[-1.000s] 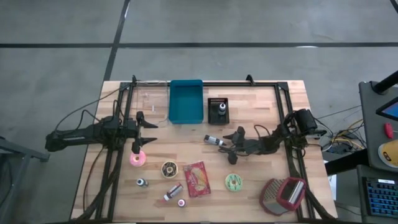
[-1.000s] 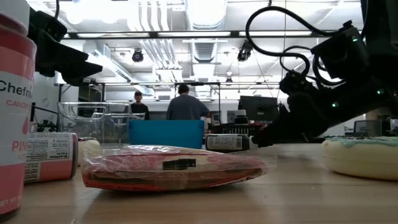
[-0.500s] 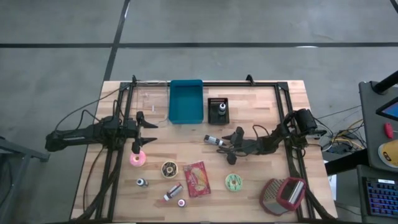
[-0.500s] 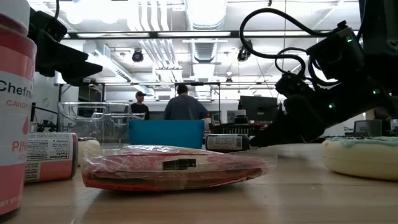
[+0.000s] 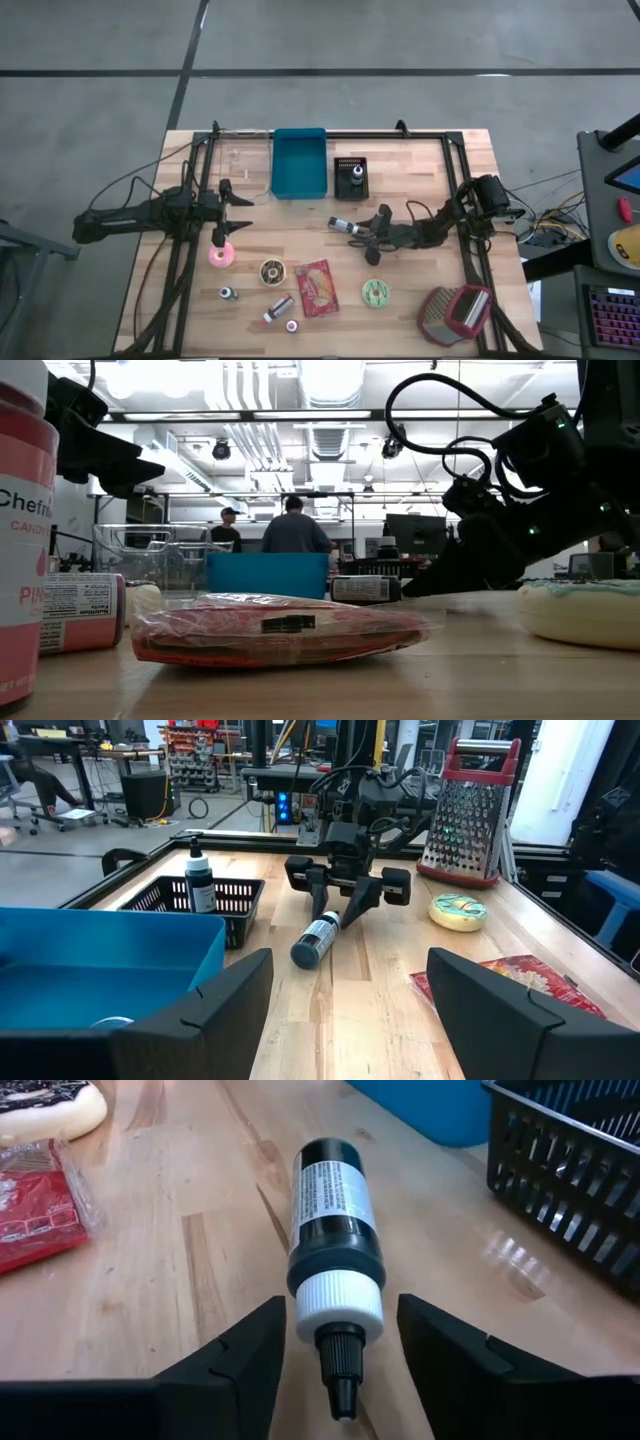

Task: Pick & Place Food Item
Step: Put the top black food coloring into the black bin

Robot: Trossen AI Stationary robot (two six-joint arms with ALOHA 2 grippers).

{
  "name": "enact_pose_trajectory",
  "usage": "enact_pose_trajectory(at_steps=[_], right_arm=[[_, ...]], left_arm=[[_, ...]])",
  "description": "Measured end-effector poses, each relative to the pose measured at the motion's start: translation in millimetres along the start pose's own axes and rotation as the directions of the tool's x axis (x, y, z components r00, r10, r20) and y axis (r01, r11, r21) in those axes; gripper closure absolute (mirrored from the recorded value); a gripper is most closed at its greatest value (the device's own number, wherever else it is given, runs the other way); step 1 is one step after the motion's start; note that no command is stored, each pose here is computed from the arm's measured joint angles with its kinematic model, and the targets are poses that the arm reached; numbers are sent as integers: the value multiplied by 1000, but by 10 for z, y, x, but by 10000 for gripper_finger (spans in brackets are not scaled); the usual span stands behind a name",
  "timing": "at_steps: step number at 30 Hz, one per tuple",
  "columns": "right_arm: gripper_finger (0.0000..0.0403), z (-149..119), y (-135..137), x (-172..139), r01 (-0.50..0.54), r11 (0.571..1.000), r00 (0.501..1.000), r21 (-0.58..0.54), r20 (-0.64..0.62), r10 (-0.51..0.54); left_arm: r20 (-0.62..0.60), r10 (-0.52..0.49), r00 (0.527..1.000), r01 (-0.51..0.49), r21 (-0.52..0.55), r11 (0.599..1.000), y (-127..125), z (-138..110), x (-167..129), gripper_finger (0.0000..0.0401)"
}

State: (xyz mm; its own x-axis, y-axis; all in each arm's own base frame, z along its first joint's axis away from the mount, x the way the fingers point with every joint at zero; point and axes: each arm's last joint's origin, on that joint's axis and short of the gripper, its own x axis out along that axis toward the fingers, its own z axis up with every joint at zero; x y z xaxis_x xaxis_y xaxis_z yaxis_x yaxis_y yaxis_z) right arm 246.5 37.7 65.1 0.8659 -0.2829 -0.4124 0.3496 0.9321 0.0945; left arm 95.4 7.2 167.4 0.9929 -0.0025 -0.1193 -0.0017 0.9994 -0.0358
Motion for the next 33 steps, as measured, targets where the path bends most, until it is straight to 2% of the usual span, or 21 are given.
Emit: enact_pose_trajectory(at_steps=[14, 21, 33], right_arm=[[278, 4, 2, 4, 0, 1000, 1000, -20, 2, 0], [282, 14, 9, 11, -1, 1000, 1000, -27, 5, 1], [284, 128, 29, -27, -17, 999, 999, 37, 49, 16]], left_arm=[[0, 0, 1000, 0, 0, 1000, 0, 0, 0, 128], [0, 0, 1000, 0, 0, 1000, 0, 0, 0, 128], [0, 0, 1000, 0, 0, 1000, 0, 0, 0, 128]])
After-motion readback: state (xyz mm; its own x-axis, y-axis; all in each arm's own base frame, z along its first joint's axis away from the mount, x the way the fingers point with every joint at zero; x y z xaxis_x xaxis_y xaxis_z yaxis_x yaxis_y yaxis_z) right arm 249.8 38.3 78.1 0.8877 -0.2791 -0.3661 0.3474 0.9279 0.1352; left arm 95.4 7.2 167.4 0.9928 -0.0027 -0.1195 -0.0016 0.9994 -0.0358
